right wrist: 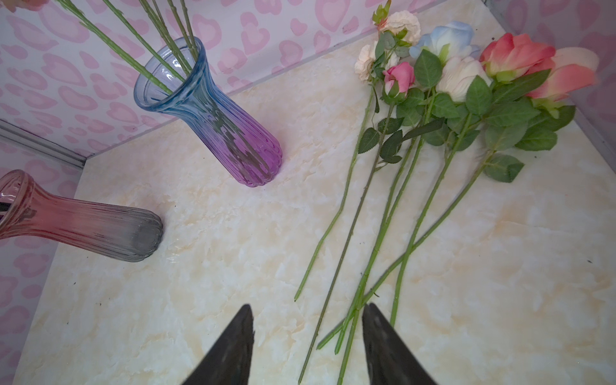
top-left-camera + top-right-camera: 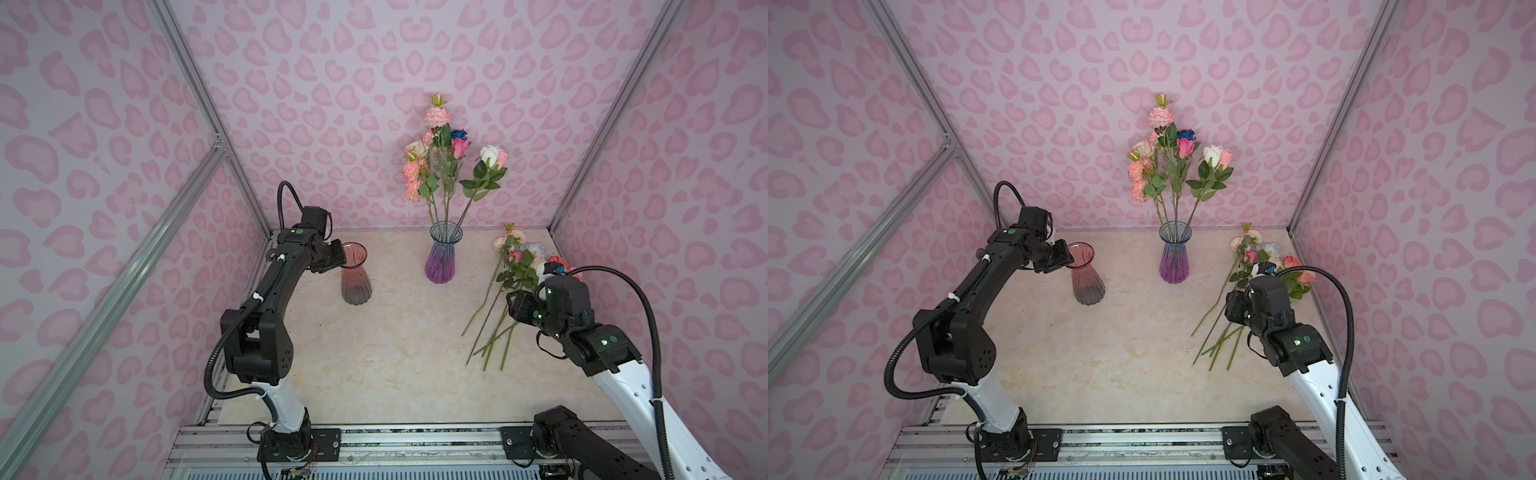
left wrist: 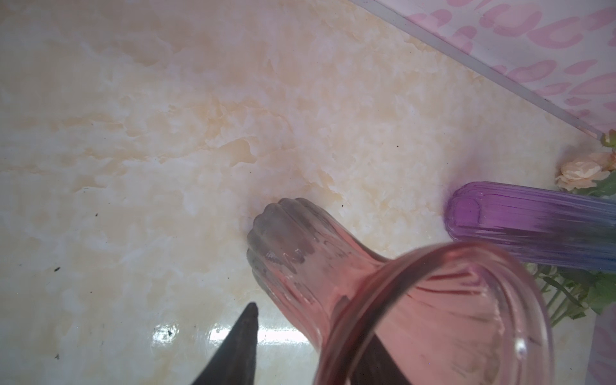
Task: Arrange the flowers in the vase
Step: 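Carry the pink-red vase toward the robot in front of the purple-blue vase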
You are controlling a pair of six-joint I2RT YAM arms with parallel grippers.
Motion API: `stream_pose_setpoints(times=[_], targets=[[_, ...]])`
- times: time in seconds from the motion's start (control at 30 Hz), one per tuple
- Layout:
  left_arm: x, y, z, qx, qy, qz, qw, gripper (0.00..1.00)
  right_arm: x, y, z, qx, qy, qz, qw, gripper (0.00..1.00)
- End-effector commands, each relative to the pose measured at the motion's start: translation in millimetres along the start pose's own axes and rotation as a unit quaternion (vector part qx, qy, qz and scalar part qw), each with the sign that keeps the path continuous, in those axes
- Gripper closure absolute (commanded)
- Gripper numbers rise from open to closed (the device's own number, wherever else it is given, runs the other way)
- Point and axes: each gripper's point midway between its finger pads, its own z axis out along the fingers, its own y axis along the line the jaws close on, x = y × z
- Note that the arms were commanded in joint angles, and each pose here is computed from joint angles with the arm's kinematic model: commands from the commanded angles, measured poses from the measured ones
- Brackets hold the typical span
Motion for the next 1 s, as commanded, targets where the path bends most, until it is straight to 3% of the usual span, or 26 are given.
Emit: stream_pose_setpoints(times=[0.0, 0.47, 0.7, 0.97], targets=[[3.2, -6.1, 2.0, 0.015, 0.015, 0.000, 1.000, 0.65, 1.5, -1.9, 0.4, -0.001, -0.001, 0.003, 1.000, 0.46], [15.2, -8.5, -9.2, 0.025, 0.023, 0.007, 0.999, 0.97, 2.6, -5.8, 0.7, -0.001, -0.006, 0.004, 1.000, 0.47], [34.6, -35.7, -33.5, 0.066, 0.028, 0.027, 0.997, 0.96, -3.2, -10.6, 0.1, 0.016, -0.016, -0.005, 1.000, 0.52], [109.4, -106.1, -77.0, 0.124, 0.065, 0.084, 0.987, 0.97, -11.3, -13.9, -3.8, 0.033, -0.025, -0.012, 0.999, 0.52]])
